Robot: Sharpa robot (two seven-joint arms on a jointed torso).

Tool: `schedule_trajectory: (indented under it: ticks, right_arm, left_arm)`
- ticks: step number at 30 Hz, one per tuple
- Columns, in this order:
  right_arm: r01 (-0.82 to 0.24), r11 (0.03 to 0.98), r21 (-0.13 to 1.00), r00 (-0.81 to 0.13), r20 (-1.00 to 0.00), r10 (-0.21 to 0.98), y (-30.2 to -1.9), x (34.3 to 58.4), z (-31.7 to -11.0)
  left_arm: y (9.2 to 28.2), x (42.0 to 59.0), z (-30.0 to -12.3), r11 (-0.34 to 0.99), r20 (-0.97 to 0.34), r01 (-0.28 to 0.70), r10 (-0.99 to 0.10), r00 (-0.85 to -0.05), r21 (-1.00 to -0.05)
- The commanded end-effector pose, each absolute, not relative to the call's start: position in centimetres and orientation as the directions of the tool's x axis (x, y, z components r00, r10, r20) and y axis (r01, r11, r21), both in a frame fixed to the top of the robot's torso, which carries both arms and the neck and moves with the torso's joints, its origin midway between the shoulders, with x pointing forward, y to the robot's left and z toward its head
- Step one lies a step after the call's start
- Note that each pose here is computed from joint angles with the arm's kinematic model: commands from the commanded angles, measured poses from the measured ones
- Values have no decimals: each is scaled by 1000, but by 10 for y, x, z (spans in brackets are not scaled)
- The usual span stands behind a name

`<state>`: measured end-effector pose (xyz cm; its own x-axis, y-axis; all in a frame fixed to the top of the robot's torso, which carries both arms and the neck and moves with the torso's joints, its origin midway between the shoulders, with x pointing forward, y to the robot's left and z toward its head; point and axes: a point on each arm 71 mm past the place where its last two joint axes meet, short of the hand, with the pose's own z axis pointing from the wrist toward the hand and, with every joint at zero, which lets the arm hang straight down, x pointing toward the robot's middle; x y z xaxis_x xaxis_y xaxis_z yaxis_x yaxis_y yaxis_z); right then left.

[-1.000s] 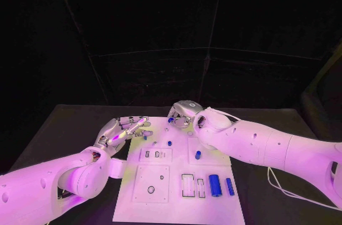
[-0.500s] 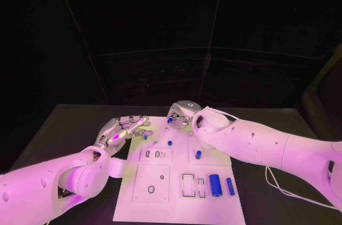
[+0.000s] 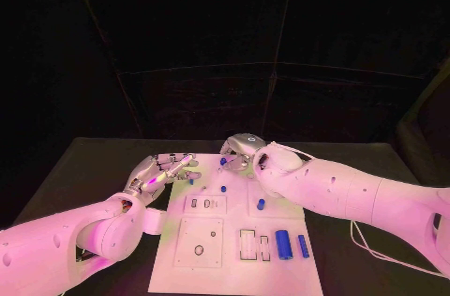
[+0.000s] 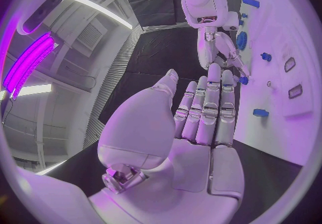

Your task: Assemble the parts on the task board

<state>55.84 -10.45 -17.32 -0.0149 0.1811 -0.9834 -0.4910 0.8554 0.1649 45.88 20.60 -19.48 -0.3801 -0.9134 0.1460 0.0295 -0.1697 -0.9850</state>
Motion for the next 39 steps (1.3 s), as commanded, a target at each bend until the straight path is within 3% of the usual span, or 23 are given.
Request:
schedule_trajectory:
  ticks: [1,5,8,14,20,31,39]
  right_arm:
    - [-490,855,170,35,-976,214,-112,555,-166]
    - [-470,858,206,40,-966,254,-129,550,-156]
    - [-396,874,282,-6,-952,305,-155,545,-147]
    - [-278,892,357,-108,-934,340,-193,536,-145]
    - [-199,915,350,-188,-930,315,-220,533,-149]
    - [-182,936,301,-229,-939,257,-223,536,-154]
    - [-194,938,286,-207,-947,246,-217,540,-154]
  left_arm:
    - [206,459,-193,-174,147,34,-908,-392,-984]
    - [208,459,-192,-172,145,35,-909,-390,-984]
    - [209,458,-191,-171,144,35,-910,-389,-985]
    - [210,458,-190,-171,144,36,-910,-389,-985]
    - [210,458,-190,-173,145,36,-909,-391,-984]
    - [208,459,-190,-174,146,35,-907,-394,-984]
    - [208,460,-191,-172,145,35,-908,-393,-984]
